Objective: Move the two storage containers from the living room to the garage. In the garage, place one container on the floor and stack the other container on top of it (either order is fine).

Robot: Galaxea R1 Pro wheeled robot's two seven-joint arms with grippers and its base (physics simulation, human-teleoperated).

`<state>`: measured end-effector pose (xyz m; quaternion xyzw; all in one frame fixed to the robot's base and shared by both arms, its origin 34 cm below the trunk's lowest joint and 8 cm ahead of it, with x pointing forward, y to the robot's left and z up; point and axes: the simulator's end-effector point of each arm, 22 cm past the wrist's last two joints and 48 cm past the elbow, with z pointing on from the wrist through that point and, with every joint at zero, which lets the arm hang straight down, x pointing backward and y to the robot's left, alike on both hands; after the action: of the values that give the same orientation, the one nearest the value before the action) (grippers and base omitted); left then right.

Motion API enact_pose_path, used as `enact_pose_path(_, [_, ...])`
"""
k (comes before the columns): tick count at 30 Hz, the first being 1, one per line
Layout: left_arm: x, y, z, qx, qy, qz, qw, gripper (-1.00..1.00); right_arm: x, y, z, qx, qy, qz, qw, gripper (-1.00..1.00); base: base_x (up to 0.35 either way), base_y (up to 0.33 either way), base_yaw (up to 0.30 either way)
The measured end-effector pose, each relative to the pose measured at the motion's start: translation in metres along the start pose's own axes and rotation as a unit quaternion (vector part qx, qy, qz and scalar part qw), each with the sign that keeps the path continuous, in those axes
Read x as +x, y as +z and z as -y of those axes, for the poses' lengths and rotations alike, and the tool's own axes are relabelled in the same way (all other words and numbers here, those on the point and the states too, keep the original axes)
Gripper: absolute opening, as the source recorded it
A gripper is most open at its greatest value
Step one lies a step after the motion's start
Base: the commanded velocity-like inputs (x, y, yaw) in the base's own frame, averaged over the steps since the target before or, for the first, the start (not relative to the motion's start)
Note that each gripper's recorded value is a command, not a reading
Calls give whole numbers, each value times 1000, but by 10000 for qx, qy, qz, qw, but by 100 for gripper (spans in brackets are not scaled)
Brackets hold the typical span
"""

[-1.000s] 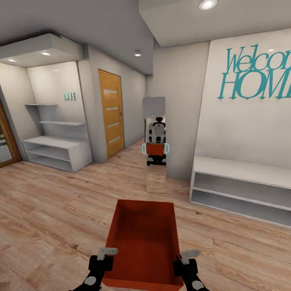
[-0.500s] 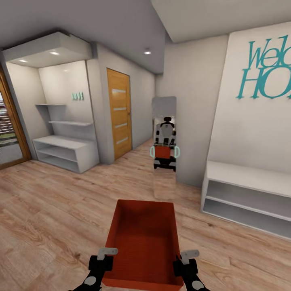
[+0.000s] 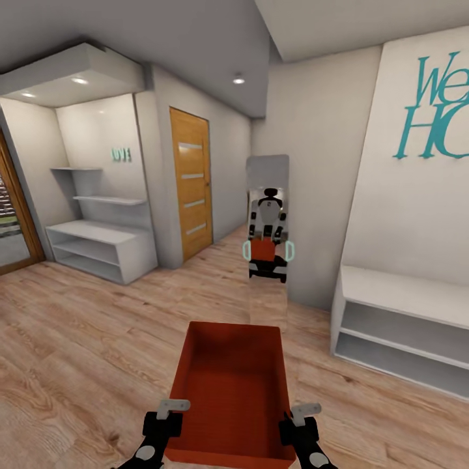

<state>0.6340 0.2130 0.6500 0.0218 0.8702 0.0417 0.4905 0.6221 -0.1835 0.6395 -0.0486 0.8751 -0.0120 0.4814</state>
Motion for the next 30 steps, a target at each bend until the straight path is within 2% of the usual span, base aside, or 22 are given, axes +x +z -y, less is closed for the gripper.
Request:
enact_pose_path(7, [0,0,0,0,3,1,10000,-100,0,0,0,0,2,1,10000,-100,341,0,75])
enact_pose_path(25, [0,0,0,0,3,3,10000,-100,0,0,0,1,5,2,10000,-100,341,0,251])
enact_pose_path(30, [-1,0,0,1,4,4,10000,-100,0,0,0,3,6,3,10000,-100,341,0,93])
